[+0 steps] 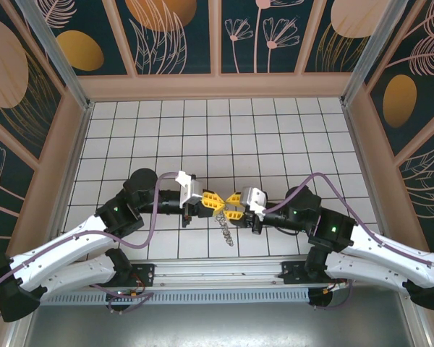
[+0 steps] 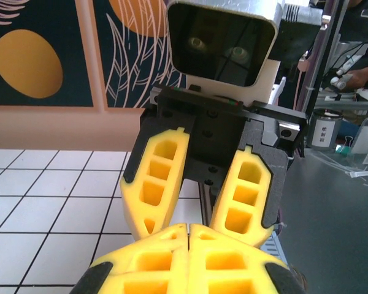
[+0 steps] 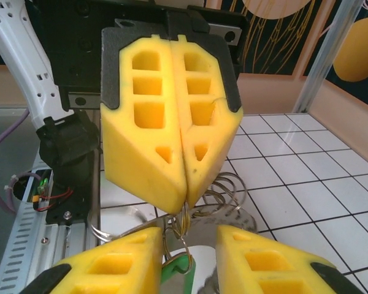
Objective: Put the keys on the keyring
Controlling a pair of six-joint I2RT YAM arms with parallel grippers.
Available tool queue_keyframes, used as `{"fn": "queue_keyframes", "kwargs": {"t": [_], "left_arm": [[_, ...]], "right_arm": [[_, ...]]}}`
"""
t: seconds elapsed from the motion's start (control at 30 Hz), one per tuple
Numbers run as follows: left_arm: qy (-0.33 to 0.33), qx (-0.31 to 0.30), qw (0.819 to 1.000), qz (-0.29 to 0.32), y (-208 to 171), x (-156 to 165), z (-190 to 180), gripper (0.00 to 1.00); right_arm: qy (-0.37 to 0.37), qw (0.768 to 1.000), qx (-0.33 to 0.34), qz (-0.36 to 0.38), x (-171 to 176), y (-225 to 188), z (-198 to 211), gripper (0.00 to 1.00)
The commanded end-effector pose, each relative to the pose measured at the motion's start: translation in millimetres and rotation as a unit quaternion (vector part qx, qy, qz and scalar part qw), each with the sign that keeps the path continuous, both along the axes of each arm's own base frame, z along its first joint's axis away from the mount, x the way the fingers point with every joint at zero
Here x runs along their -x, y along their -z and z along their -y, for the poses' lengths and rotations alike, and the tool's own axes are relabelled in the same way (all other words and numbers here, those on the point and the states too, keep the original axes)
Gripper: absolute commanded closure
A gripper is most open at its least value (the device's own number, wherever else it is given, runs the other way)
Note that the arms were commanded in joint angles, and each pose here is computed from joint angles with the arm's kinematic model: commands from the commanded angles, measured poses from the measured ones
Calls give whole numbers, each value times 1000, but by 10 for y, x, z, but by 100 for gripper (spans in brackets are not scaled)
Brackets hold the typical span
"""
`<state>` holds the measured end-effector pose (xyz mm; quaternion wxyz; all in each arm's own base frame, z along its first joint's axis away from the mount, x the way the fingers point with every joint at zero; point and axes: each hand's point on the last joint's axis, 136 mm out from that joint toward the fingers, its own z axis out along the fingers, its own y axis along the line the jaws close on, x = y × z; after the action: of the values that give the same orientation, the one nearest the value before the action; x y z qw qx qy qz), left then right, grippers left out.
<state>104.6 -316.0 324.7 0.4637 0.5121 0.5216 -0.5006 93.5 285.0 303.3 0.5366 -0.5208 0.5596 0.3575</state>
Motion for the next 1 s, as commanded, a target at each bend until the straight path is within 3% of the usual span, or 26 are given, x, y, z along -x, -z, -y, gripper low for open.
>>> {"fn": "queue_keyframes", "kwargs": {"t": [0.0, 0.47, 0.67, 0.87, 0.97], "left_arm": [[20, 49, 998, 22, -283, 103, -32, 100], [23, 51, 998, 20, -277, 112, -36, 100], [23, 50, 998, 17, -261, 118, -42, 100], [24, 45, 999, 14, -242, 134, -56, 100], [20, 40, 999, 12, -232, 120, -56, 100]], "right_arm": [[-17, 999, -29, 17, 74, -140, 15, 70], [-23, 997, -65, 26, 94, -231, -2, 76], [-21, 997, -69, 27, 84, -252, -9, 84], [-13, 997, -67, 29, 54, -250, -1, 100], [-8, 998, -63, 30, 38, -253, 5, 100]]}}
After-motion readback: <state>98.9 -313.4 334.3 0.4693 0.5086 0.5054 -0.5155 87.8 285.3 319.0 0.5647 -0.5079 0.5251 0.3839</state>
